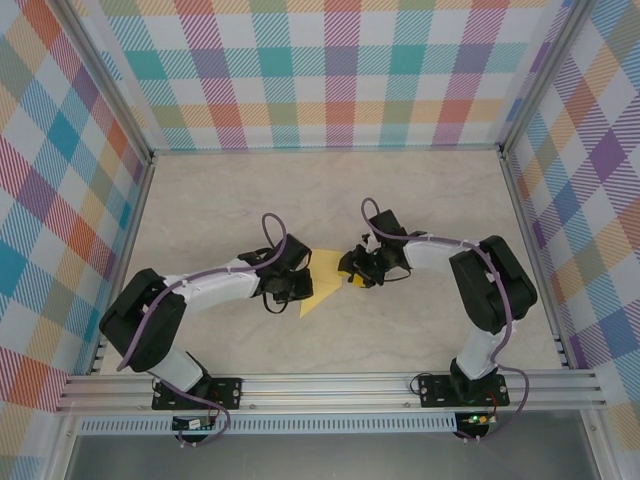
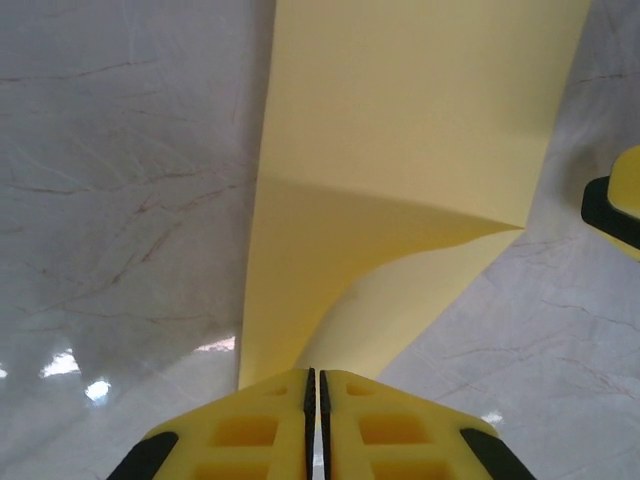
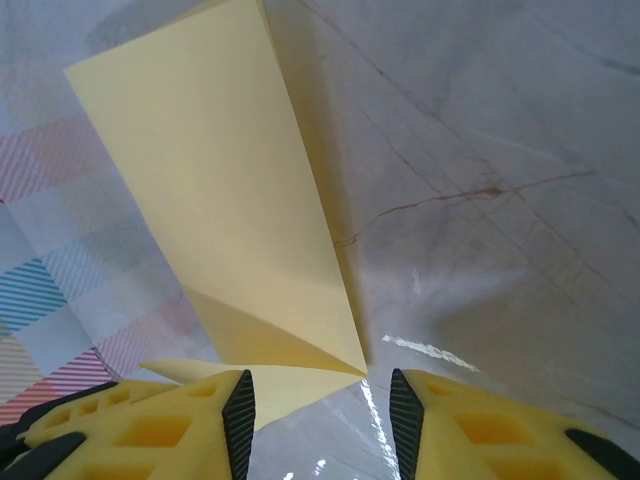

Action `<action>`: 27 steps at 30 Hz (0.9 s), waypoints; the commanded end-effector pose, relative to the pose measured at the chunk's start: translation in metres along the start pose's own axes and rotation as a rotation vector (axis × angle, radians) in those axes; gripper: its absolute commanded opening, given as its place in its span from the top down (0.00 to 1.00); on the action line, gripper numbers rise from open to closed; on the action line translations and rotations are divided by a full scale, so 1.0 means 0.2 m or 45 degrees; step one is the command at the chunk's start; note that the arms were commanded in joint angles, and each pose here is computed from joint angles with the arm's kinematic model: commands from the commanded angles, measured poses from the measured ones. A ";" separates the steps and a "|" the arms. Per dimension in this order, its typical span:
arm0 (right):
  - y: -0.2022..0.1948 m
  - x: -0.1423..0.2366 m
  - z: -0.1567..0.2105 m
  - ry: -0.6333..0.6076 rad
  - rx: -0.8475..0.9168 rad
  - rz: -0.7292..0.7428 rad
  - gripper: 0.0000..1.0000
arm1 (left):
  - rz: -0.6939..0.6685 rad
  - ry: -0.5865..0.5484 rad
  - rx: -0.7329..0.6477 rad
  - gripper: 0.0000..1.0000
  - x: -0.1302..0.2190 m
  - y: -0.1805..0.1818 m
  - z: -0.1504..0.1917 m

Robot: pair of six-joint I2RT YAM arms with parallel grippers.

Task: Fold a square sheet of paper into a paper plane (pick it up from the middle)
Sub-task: Fourth fold the wing at the center of the table.

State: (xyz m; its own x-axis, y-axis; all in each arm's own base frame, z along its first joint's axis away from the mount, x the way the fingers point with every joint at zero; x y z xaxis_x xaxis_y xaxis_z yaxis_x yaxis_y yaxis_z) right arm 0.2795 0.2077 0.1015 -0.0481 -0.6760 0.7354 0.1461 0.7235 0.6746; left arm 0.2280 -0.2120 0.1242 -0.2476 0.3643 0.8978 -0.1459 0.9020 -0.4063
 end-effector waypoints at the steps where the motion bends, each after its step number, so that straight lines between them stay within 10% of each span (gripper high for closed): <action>1: 0.02 -0.03 0.00 0.039 -0.005 -0.054 0.58 | -0.046 -0.015 -0.001 0.89 -0.02 0.02 -0.05; 27: 0.09 -0.06 -0.02 0.061 0.036 -0.127 0.60 | -0.159 0.047 0.009 0.92 -0.13 0.13 0.01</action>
State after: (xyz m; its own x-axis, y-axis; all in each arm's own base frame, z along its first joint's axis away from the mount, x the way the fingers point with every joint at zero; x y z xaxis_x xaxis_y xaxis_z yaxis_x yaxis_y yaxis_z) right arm 0.2819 0.2233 0.0934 -0.0028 -0.7353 0.6777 0.1371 0.6710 0.7287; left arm 0.2352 -0.2088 0.1011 -0.2154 0.3058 0.9274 -0.1606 0.9257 -0.3426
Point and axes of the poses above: each hand's point on the last joint's axis, 136 mm out from that joint toward the fingers, its own x axis back along the fingers, its own y axis along the line the jaws close on, z = x × y, the point moved 9 cm from there along x, back along the fingers, and after that the axes turned 6 degrees about x, right-handed, at the moved point
